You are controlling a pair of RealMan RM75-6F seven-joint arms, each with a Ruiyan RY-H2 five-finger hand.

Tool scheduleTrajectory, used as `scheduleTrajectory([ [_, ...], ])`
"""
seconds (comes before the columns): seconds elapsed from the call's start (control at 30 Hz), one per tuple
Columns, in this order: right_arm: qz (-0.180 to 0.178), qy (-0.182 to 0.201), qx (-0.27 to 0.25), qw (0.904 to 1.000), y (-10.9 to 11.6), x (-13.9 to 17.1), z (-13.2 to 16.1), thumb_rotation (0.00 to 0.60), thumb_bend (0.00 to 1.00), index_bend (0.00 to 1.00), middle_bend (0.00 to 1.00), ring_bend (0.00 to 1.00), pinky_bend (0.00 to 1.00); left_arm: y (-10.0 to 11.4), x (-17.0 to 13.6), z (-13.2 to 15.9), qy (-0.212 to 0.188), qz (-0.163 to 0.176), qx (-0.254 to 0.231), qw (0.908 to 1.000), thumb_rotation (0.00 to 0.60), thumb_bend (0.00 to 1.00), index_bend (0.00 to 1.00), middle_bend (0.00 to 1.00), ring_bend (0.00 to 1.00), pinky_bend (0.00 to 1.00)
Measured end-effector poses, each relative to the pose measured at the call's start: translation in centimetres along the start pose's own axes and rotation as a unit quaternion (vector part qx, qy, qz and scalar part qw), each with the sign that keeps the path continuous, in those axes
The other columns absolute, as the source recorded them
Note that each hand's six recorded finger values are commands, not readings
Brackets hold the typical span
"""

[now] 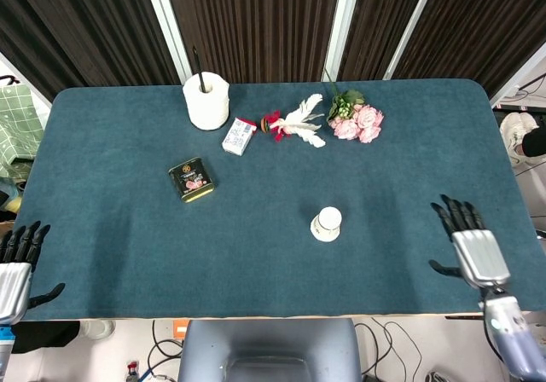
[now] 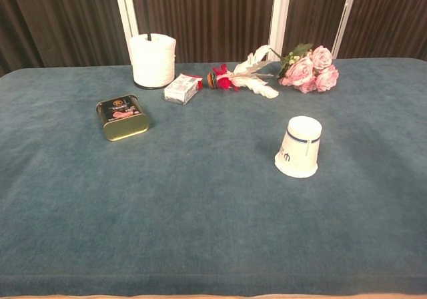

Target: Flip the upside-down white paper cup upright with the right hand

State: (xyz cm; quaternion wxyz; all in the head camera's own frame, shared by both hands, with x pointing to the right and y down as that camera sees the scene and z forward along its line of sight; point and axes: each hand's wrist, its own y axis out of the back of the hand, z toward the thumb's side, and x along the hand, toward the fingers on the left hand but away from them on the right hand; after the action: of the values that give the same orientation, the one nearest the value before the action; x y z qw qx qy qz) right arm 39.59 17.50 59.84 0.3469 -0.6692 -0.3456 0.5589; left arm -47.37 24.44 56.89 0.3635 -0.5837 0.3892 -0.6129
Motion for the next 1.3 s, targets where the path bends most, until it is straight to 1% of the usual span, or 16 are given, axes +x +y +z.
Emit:
scheduleTrajectory([
  [0.13,0.042,0.023,-0.037,0.9981,-1.2,-3.4,1.6,0.6,0.0,0.03,0.0,0.0,0.01,-0.2,0.1,-0.2,0.005,0.0,0.0,1.0,0.599,0.0,0.0,0.0,0.0,0.0],
  [0.17,0.052,0.031,-0.045,0.9971,-1.4,-4.5,2.2,0.6,0.0,0.06,0.0,0.0,0.02,-0.2,0.1,-0.3,0.007,0.0,0.001,1.0,0.599,0.0,0.0,0.0,0.0,0.0],
  [0.23,0.064,0.042,-0.054,0.9956,-1.7,-6.3,3.2,0.6,0.0,0.07,0.0,0.0,0.03,-0.3,0.2,-0.5,0.01,-0.001,0.002,0.9999,0.599,0.0,0.0,0.0,0.0,0.0],
  [0.27,0.071,0.047,-0.059,0.9946,-1.9,-7.4,3.8,0.6,0.0,0.09,0.0,0.0,0.05,-0.4,0.2,-0.6,0.011,-0.002,0.002,0.9999,0.599,0.0,0.0,0.0,0.0,0.0],
  [0.4,0.085,0.056,-0.072,0.9922,-2.6,-10.2,5.4,0.6,0.01,0.12,0.01,0.01,0.07,-0.5,0.4,-0.7,0.015,-0.004,0.002,0.9999,0.599,0.0,0.0,0.0,0.0,0.0],
  [0.53,0.092,0.064,-0.077,0.9908,-2.9,-10.8,6.3,0.6,0.01,0.12,0.01,0.01,0.07,-0.5,0.3,-0.7,0.014,-0.006,0.001,0.9999,0.599,0.0,0.0,0.0,0.0,0.0],
  [0.67,0.118,0.091,-0.069,0.9864,-3.6,-11.1,8.6,0.6,0.03,0.15,0.01,0.01,0.07,-0.7,0.3,-0.6,0.014,-0.009,0.003,0.9999,0.599,0.0,0.0,0.0,0.0,0.0],
  [0.73,0.13,0.104,-0.064,0.984,-3.9,-11.2,9.7,0.6,0.06,0.17,0.01,0.01,0.07,-0.7,0.3,-0.6,0.014,-0.01,0.003,0.9999,0.599,0.0,0.0,0.0,0.0,0.0],
  [0.8,0.136,0.116,-0.055,0.9823,-4.0,-11.3,10.6,0.6,0.07,0.21,0.01,0.01,0.07,-0.7,0.3,-0.6,0.014,-0.013,0.003,0.9998,0.599,0.0,0.0,0.0,0.0,0.0],
  [0.93,0.136,0.131,-0.034,0.9814,-4.0,-11.7,11.7,0.6,0.1,0.3,0.01,0.01,0.07,-0.8,0.3,-0.5,0.014,-0.014,0.003,0.9998,0.599,0.0,0.0,0.0,0.0,0.0],
  [1.1,0.128,0.135,-0.004,0.9825,-3.8,-12.3,12.4,0.6,0.12,0.35,0.02,0.01,0.07,-0.8,0.2,-0.4,0.013,-0.014,0.003,0.9998,0.599,0.0,0.0,0.0,0.0,0.0],
  [1.3,0.126,0.133,0.003,0.9831,-3.7,-12.9,12.7,0.6,0.13,0.36,0.03,0.01,0.07,-1.0,0.2,-0.4,0.012,-0.019,0.005,0.9997,0.599,0.0,0.0,0.0,0.0,0.0],
])
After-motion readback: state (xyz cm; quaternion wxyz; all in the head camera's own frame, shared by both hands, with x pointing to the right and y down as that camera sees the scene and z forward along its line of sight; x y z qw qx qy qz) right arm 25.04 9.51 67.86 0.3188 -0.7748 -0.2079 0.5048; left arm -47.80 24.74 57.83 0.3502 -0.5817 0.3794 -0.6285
